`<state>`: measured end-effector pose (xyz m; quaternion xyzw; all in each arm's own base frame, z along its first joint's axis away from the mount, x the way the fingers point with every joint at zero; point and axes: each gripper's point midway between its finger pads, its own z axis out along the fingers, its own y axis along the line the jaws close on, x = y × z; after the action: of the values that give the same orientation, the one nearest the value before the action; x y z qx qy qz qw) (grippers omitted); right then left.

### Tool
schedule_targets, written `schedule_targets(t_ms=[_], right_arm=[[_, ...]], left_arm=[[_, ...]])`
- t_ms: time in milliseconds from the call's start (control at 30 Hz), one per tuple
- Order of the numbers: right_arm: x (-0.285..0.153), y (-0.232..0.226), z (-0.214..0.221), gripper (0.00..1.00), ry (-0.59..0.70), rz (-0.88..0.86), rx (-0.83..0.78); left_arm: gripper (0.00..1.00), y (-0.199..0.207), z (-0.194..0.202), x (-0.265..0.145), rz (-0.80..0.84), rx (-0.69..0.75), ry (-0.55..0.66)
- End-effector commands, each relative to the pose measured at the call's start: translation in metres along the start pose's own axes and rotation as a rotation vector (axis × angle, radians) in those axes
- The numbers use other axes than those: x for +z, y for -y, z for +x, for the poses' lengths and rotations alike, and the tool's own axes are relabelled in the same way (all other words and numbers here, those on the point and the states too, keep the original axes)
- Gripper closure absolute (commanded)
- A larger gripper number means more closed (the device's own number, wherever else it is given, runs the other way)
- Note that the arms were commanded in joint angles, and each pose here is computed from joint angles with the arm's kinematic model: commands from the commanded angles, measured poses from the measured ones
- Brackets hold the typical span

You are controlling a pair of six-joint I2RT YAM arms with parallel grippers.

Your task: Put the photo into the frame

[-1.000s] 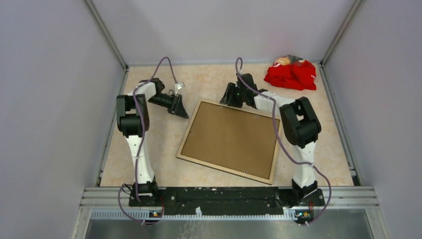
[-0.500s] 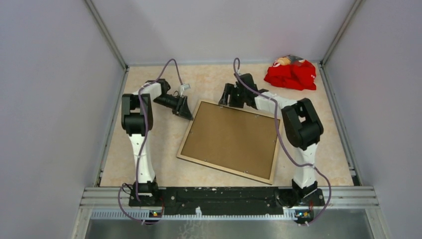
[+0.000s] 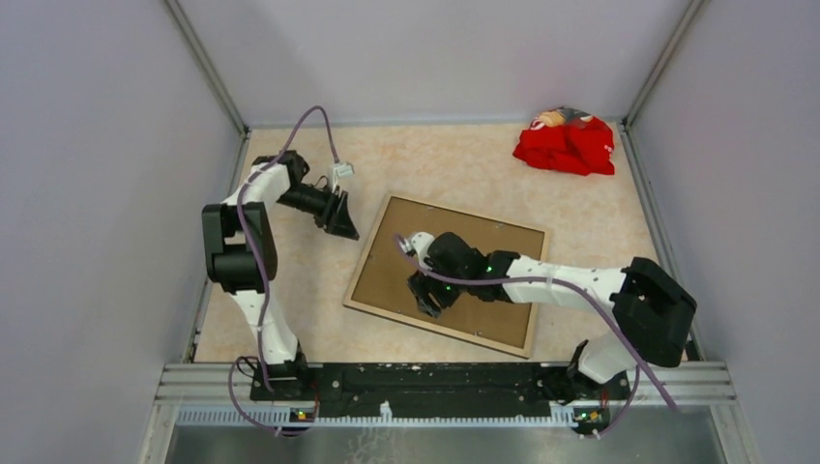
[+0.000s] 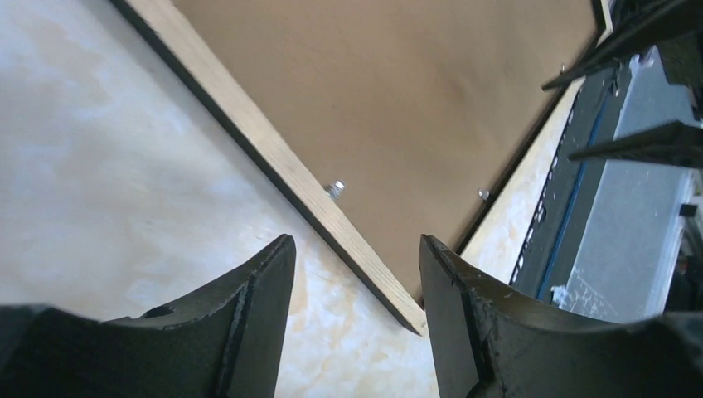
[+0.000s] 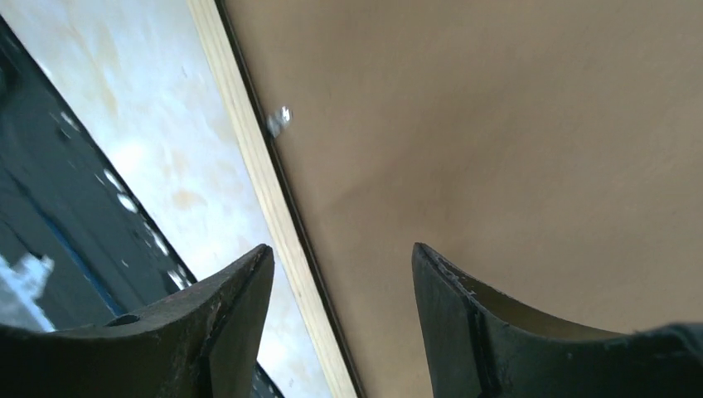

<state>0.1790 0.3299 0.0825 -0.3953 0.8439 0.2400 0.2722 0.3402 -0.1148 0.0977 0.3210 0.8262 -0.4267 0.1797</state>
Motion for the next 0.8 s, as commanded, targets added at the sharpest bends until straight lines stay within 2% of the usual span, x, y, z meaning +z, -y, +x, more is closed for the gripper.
schedule_targets(t_ms=[0,33,67,167,500,633,767], right_arm=[[-0.007,-0.008,0.024,0.39,-0.040,0.056,-0.113],[-0.006,-0.010,0.027,0.40,-0.041,0.069,-0.129],[-0.006,-0.011,0.030,0.41,-0.043,0.077,-0.144],[0.000,-0.016,0.041,0.45,-0.054,0.075,-0.163],[0.015,-0.020,0.075,0.51,-0.111,0.087,-0.190],[0.019,-0.014,0.078,0.64,-0.120,0.126,-0.190],[0.016,-0.013,0.063,0.89,-0.087,0.146,-0.195]], left_arm=[[0.29,0.027,0.020,-0.006,0.016,0.136,-0.026],[0.06,0.032,0.025,-0.006,0.025,0.153,-0.028],[0.02,0.038,0.031,-0.005,0.038,0.164,-0.028],[0.01,0.053,0.039,-0.006,0.053,0.208,-0.012],[0.01,0.079,0.037,-0.018,0.042,0.315,0.021],[0.01,0.083,0.036,-0.021,0.019,0.408,0.040],[0.01,0.082,0.042,-0.024,-0.057,0.625,0.044]])
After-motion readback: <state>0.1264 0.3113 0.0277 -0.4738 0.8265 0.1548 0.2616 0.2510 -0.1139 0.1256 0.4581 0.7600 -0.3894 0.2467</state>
